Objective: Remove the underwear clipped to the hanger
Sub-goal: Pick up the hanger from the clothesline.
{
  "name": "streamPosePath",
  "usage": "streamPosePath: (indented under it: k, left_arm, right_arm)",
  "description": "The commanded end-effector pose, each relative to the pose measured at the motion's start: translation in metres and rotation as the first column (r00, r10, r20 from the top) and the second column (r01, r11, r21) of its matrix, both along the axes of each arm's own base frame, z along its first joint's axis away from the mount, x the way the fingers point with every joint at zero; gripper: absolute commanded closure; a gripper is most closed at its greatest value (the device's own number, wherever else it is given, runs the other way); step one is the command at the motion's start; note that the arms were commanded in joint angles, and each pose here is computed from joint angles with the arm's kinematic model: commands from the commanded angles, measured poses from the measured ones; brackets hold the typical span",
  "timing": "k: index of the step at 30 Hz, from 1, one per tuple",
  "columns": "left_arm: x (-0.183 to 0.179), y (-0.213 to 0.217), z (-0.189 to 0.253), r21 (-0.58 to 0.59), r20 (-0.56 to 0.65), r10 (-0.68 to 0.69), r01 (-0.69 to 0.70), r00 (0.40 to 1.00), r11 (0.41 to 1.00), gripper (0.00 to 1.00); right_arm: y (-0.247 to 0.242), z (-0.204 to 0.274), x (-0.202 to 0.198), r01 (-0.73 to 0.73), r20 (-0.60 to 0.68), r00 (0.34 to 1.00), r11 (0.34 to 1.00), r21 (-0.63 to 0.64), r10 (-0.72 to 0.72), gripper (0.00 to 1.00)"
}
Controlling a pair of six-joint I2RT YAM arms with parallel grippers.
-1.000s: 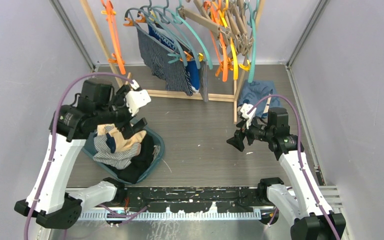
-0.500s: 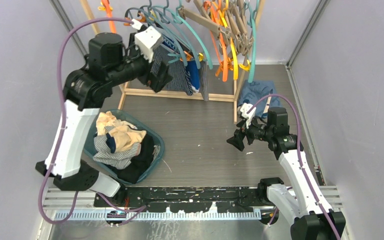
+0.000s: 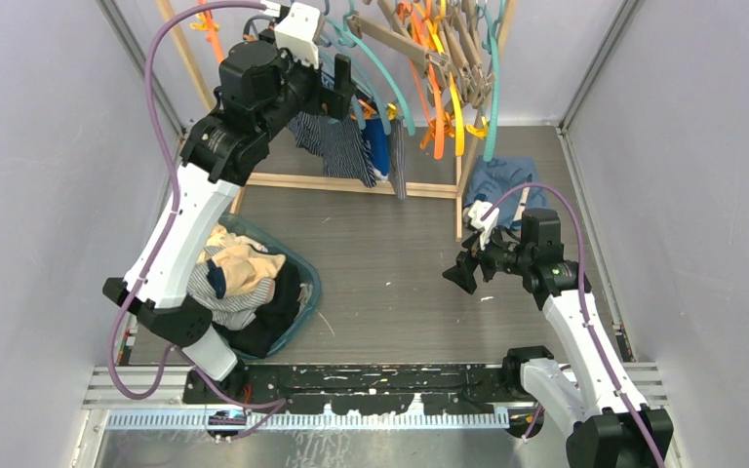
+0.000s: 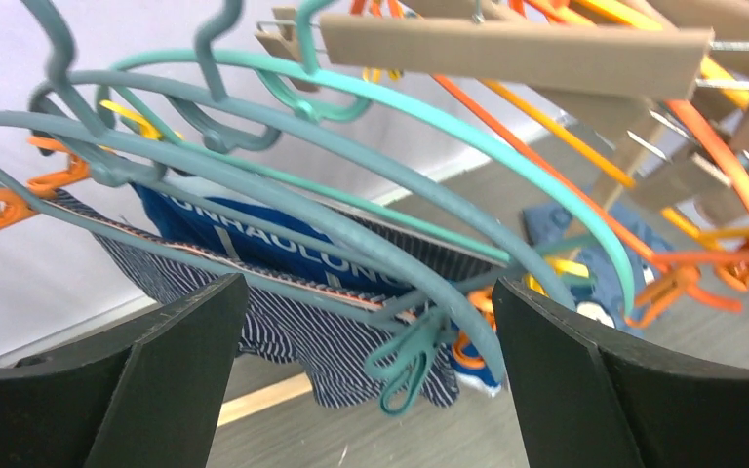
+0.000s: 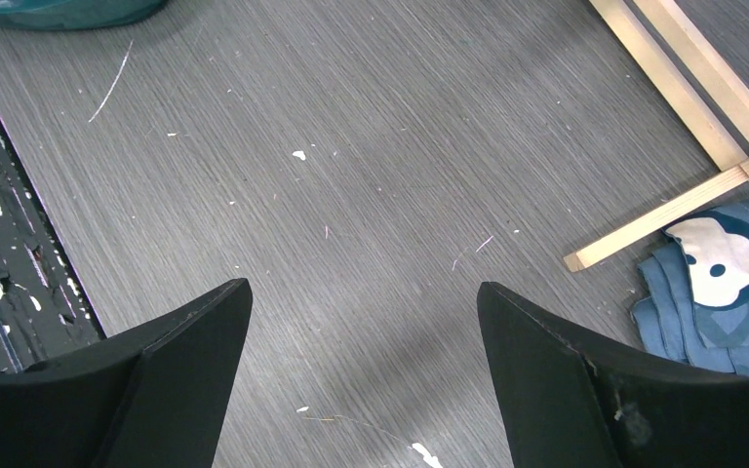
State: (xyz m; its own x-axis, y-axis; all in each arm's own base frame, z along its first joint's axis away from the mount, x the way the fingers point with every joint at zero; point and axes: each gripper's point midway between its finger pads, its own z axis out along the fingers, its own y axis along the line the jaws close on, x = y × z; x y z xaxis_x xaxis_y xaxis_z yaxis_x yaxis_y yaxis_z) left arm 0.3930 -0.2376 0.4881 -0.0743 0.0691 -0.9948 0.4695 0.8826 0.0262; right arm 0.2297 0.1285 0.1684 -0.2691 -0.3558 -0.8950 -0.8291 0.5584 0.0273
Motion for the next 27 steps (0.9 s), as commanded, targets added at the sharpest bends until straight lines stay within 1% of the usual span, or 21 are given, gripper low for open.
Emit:
streamPosePath:
  k: [1, 6, 15, 19, 24, 25, 27]
  left_arm:
    - [0.021, 0.008, 0.036, -0.117, 0.111, 0.121, -0.108, 0.986, 0.987, 0.02]
    - [0.035, 0.006, 0.023, -0.094, 0.098, 0.146, -0.137, 0.984, 0.986, 0.02]
    - [0.041, 0.019, 0.010, -0.044, 0.098, 0.187, -0.184, 0.977, 0.982, 0.00]
    - [0.044, 0.033, 0.004, -0.056, 0.075, 0.202, -0.198, 0.977, 0.979, 0.04]
    - [0.042, 0.055, 0.003, -0.076, 0.063, 0.214, -0.209, 0.975, 0.975, 0.11]
    - [0.042, 0.065, 0.001, -0.081, 0.058, 0.217, -0.212, 0.974, 0.974, 0.16]
    - [0.042, 0.073, 0.000, -0.079, 0.056, 0.224, -0.219, 0.973, 0.972, 0.20]
  right_arm:
    - [0.000, 0.011, 0.007, -0.004, 0.064, 0.998, 1.000, 0.003, 0.003, 0.08]
    - [0.000, 0.012, 0.007, -0.005, 0.071, 0.997, 1.000, 0.003, 0.005, 0.08]
    - [0.001, 0.012, 0.005, -0.011, 0.076, 0.997, 1.000, 0.004, 0.011, 0.08]
    - [0.001, 0.012, 0.005, -0.014, 0.077, 0.997, 1.000, 0.005, 0.013, 0.08]
    - [0.002, 0.012, 0.004, -0.018, 0.074, 0.997, 1.000, 0.007, 0.017, 0.08]
    - [0.002, 0.012, 0.004, -0.022, 0.073, 0.997, 1.000, 0.010, 0.021, 0.08]
    - [0.002, 0.011, 0.004, -0.023, 0.073, 0.997, 1.000, 0.011, 0.023, 0.08]
